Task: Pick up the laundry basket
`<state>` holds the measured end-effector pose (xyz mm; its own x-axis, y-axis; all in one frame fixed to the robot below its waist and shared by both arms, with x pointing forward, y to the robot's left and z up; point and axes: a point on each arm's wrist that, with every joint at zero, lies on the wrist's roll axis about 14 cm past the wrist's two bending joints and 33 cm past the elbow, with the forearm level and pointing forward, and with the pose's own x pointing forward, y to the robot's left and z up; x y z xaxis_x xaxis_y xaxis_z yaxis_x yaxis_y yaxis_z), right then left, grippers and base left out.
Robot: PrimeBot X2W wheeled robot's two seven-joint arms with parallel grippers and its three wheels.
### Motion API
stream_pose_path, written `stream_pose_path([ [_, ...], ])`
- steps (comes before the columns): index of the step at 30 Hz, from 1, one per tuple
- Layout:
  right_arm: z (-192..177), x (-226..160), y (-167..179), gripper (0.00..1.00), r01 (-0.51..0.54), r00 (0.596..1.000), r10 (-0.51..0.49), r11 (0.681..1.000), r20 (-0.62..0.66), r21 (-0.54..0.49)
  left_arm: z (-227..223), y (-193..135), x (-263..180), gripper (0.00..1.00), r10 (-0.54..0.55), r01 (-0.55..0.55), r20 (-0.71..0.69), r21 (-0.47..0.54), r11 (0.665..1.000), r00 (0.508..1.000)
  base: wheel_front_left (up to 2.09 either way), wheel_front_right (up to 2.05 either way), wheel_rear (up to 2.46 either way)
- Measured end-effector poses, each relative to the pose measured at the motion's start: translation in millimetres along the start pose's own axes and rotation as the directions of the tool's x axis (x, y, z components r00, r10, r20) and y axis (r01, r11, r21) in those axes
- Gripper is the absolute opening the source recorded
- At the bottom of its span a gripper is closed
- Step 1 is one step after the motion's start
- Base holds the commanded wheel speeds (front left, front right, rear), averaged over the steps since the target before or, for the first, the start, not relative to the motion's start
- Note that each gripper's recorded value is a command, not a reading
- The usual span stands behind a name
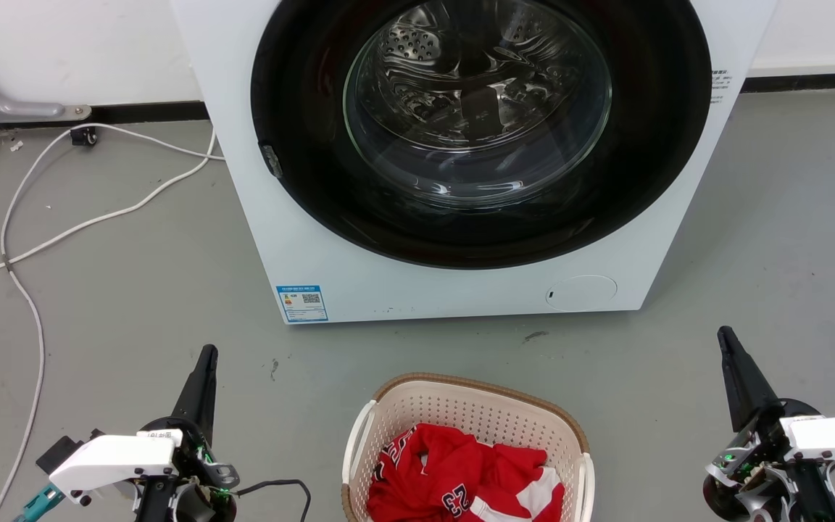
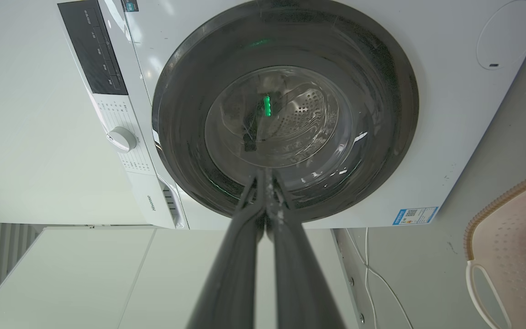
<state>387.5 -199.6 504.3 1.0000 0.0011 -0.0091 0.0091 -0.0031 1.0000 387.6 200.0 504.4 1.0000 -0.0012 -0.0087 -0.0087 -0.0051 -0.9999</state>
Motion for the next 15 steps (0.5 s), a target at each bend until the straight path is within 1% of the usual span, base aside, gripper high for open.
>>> stream_pose_path([
  [7,0.0,0.0,0.0,0.00,0.000,1.000,0.000,1.000,0.000,0.000,0.1,0.0,0.0,0.00,0.000,0.000,0.000,0.000,1.000,1.000,0.00,0.00,0.00],
  [8,-0.1,-0.6,-1.8,1.00,0.005,1.000,-0.005,1.000,0.000,0.000,-0.3,1.9,-0.6,1.00,0.006,-0.006,0.000,-0.001,1.000,1.000,0.00,0.00,0.00],
  [12,0.2,-10.3,-22.4,1.00,0.066,0.998,-0.066,0.998,0.006,0.004,-1.7,20.7,-9.2,1.00,0.061,-0.061,0.004,-0.011,0.998,0.998,0.00,0.00,0.00],
  [15,0.6,-10.6,-23.1,1.00,0.069,0.998,-0.069,0.998,0.014,-0.014,-0.3,19.3,-9.3,1.00,0.057,-0.057,0.015,0.009,0.998,0.998,0.00,0.00,0.00],
])
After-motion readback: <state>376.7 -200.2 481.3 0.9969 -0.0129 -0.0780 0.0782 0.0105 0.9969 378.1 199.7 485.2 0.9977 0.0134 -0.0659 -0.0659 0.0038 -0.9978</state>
